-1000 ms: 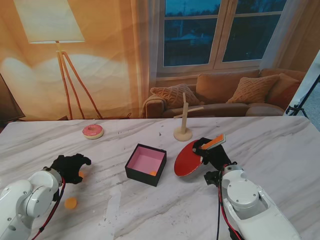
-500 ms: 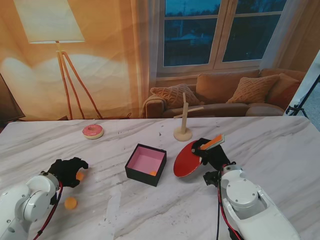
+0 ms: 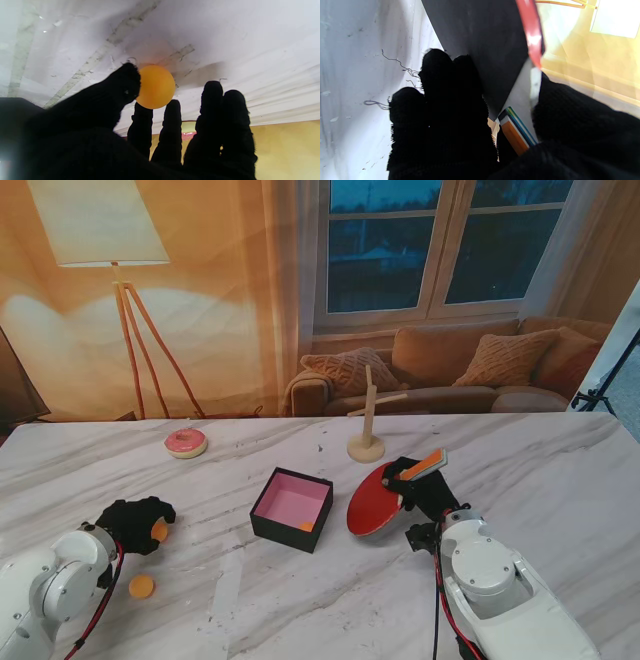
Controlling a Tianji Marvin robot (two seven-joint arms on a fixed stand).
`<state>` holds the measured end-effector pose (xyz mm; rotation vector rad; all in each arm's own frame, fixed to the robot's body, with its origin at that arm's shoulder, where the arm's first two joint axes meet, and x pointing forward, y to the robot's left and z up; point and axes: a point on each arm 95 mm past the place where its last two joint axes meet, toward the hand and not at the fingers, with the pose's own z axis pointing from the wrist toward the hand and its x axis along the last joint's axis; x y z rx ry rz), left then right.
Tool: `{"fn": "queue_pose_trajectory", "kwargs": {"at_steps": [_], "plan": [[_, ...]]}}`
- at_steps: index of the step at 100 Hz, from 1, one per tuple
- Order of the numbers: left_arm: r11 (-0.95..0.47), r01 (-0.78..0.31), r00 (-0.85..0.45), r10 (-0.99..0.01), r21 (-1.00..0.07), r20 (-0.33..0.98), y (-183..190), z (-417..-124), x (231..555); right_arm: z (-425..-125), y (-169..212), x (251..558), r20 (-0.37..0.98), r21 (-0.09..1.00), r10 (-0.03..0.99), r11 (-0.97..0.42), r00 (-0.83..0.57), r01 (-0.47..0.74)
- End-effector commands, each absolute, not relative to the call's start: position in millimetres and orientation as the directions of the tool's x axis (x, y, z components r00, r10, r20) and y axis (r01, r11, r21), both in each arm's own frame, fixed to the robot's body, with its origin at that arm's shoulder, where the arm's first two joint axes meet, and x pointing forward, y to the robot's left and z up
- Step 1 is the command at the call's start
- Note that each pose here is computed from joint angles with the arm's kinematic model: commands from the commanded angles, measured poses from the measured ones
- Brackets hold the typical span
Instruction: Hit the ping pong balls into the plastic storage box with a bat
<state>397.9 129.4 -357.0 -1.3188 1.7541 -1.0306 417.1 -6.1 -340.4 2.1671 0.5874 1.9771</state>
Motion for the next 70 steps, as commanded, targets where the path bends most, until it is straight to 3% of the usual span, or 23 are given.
{"fn": "queue_pose_trajectory", "kwargs": {"at_steps": [1,70], "plan": [[0.167,-0.422,-0.236,-0.969,-0.891,-0.070,130.4,-358.7,398.6,-340.9,-3.5,416.9,0.922,0.365,0.383,-0.909,0.058,0.201],[0.162,-0.408,-0.255,-0.965,-0.899,-0.058,127.8,-364.9,419.9,-341.6,-3.6,418.6,0.914,0.383,0.402,-0.900,0.055,0.206]]}}
